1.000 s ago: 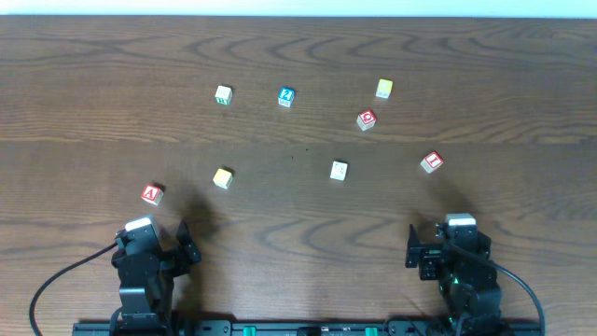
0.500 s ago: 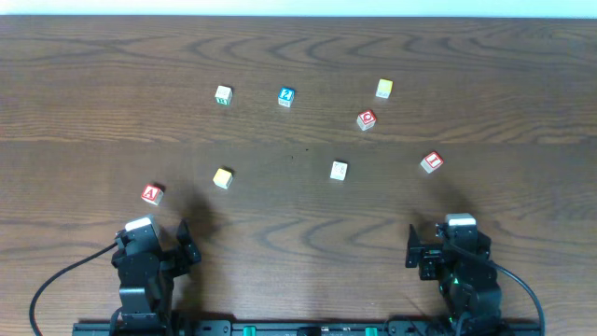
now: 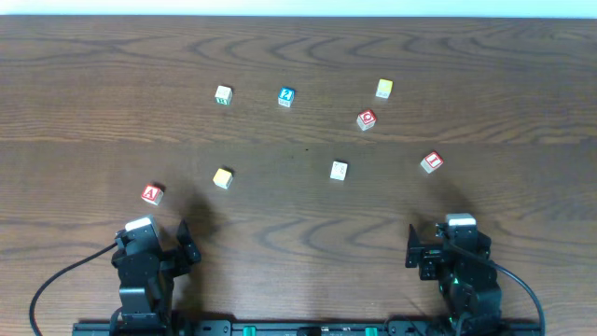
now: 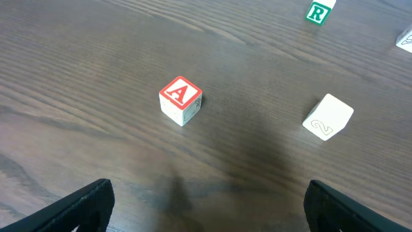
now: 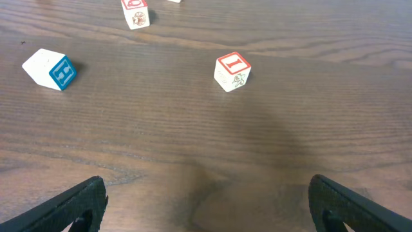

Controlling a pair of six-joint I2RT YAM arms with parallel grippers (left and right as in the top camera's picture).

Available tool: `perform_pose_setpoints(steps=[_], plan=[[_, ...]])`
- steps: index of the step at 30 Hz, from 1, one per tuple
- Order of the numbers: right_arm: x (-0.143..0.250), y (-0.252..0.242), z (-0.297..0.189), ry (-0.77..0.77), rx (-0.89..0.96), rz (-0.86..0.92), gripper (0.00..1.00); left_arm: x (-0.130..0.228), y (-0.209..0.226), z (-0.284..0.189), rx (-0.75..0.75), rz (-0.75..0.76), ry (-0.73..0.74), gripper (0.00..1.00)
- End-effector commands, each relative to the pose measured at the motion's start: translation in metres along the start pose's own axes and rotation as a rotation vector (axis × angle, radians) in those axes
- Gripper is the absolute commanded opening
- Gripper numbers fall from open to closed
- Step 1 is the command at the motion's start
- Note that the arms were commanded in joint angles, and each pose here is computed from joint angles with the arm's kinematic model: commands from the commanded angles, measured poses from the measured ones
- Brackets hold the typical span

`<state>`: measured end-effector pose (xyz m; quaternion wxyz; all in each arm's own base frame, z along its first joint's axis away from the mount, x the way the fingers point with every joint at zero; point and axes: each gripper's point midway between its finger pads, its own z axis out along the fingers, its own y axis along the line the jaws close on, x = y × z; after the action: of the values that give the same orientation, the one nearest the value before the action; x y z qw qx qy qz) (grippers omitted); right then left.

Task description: Spell out Ai2

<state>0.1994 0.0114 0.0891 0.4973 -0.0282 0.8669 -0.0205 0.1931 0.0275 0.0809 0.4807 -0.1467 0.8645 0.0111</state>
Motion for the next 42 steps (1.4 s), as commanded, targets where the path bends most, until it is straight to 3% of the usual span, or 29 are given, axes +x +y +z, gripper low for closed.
perform_pose_setpoints(steps=[1,24,34,42], plan=[[0.000,-0.002,0.000,-0.006,0.010,-0.006,0.99,0.003,0.000,0.002,0.000,0.008,0.006,0.95],[-0.005,-0.002,0.000,-0.028,0.009,0.000,0.99,0.003,0.000,0.002,-0.001,0.008,0.006,0.95],[-0.133,-0.006,-0.039,-0.572,-0.031,0.220,0.99,0.003,0.000,0.002,0.000,0.008,0.006,0.95],[-0.174,-0.011,-0.065,-0.714,-0.044,0.261,0.99,0.003,0.000,0.002,0.000,0.008,0.006,0.95]])
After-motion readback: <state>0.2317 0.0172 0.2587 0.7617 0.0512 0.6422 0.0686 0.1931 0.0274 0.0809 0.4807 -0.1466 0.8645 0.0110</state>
